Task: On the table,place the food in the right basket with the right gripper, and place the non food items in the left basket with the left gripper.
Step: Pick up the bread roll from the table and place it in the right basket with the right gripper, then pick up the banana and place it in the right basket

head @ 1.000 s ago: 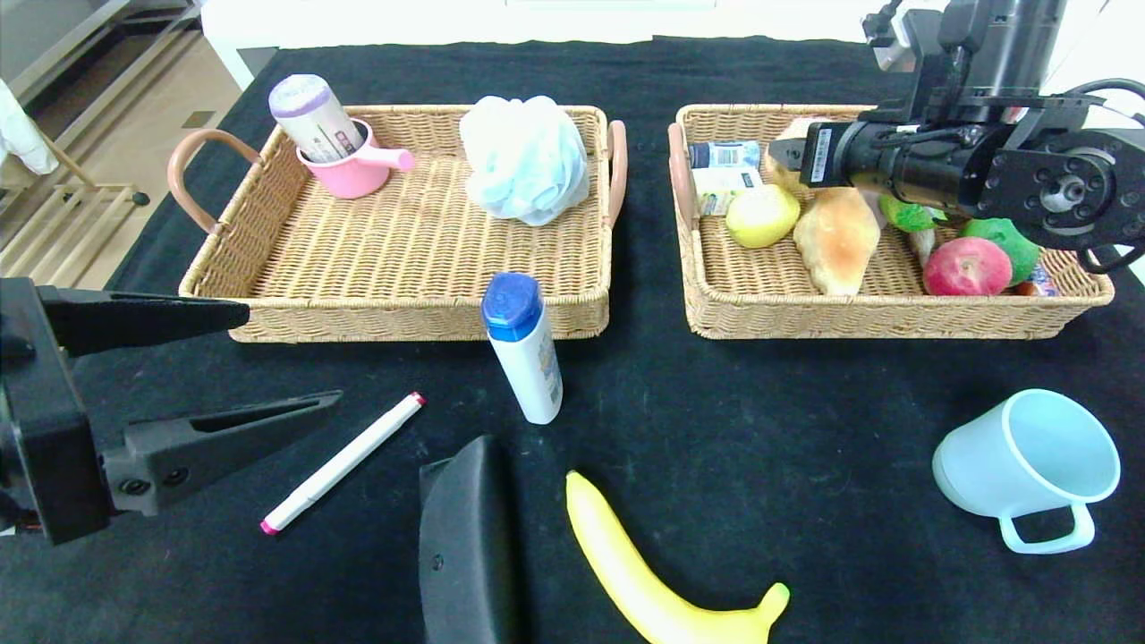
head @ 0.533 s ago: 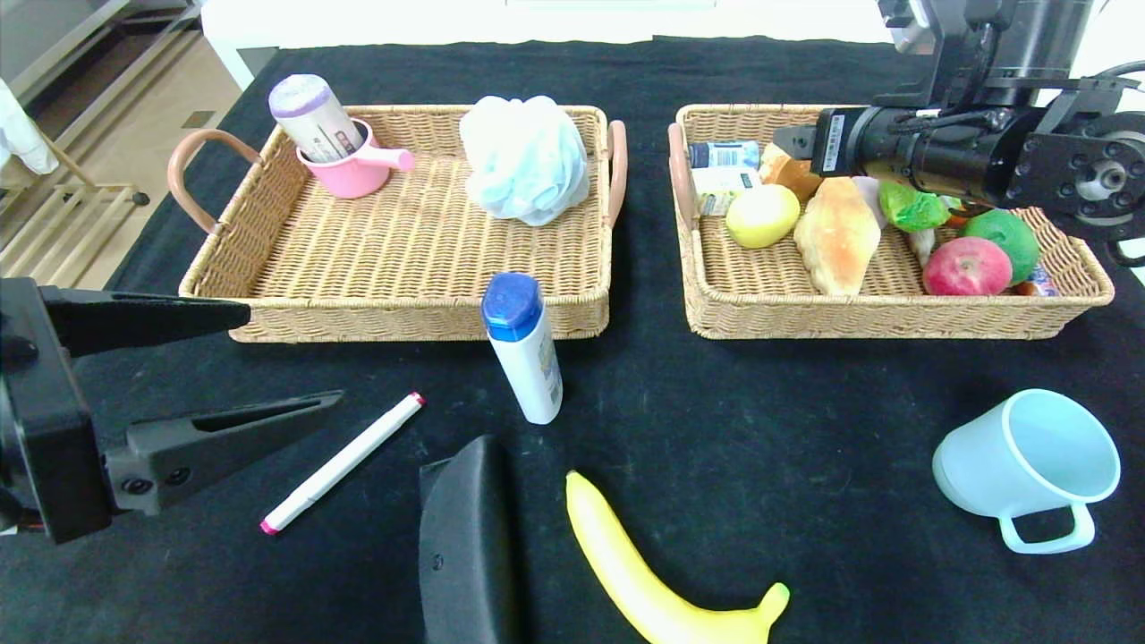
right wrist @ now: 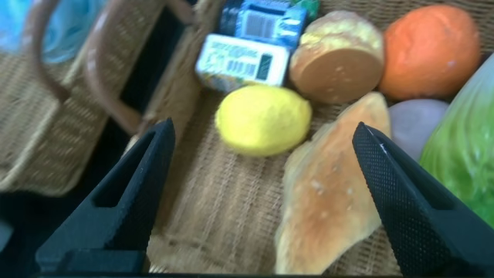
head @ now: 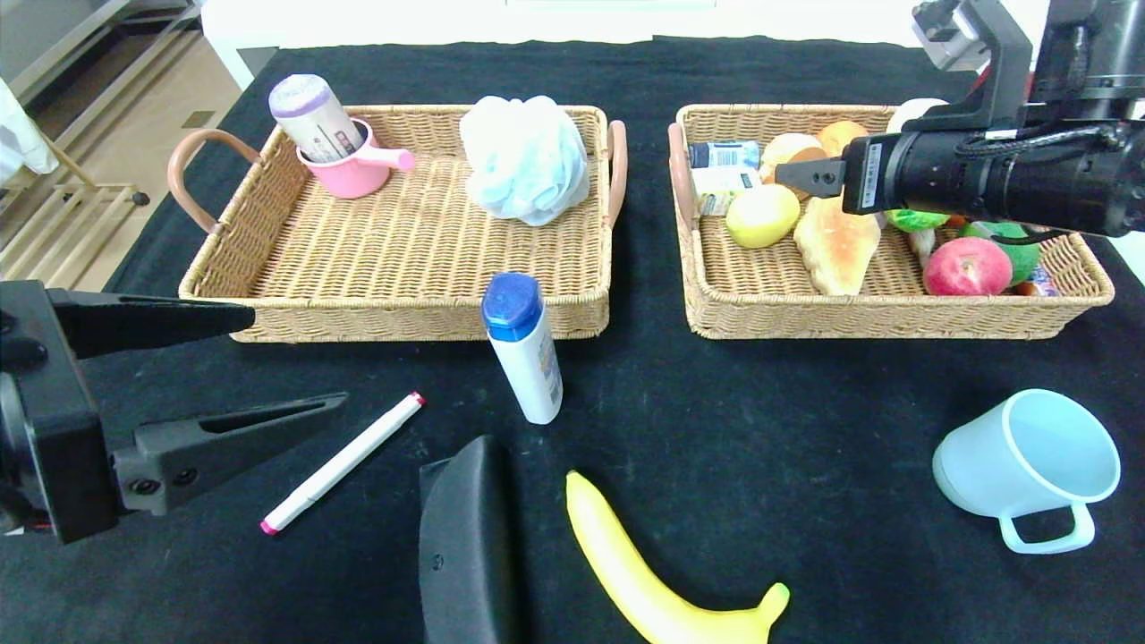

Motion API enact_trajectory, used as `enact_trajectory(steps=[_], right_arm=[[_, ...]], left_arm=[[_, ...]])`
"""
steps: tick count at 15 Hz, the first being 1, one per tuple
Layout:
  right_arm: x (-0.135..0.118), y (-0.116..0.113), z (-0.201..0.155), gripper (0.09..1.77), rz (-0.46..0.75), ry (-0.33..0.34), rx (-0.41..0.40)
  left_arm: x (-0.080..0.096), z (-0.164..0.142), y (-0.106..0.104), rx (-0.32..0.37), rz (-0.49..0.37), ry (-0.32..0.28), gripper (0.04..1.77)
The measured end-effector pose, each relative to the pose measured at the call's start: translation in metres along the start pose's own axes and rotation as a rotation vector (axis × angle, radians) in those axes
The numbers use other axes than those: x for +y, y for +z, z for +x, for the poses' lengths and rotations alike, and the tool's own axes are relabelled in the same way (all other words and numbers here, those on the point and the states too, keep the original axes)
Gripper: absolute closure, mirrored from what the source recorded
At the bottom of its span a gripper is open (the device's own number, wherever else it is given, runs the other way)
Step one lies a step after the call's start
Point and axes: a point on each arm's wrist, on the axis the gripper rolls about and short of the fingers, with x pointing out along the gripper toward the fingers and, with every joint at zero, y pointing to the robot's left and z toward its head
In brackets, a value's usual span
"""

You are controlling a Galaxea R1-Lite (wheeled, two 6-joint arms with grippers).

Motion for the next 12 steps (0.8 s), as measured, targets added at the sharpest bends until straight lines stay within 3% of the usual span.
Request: enact_trajectory(steps=[4,12], right_arm=[[0.006,-0.004,-0.035,0.17,0.001,0.144,0.016],[0.042,-0.027,-0.077,0.16,-0.045,0.280,0.083]], left_arm=[[0.000,0.000,0.000,0.000,0.000,0.000,0.09],[0.000,0.000,0.000,0.000,0.001,0.000,0.09]])
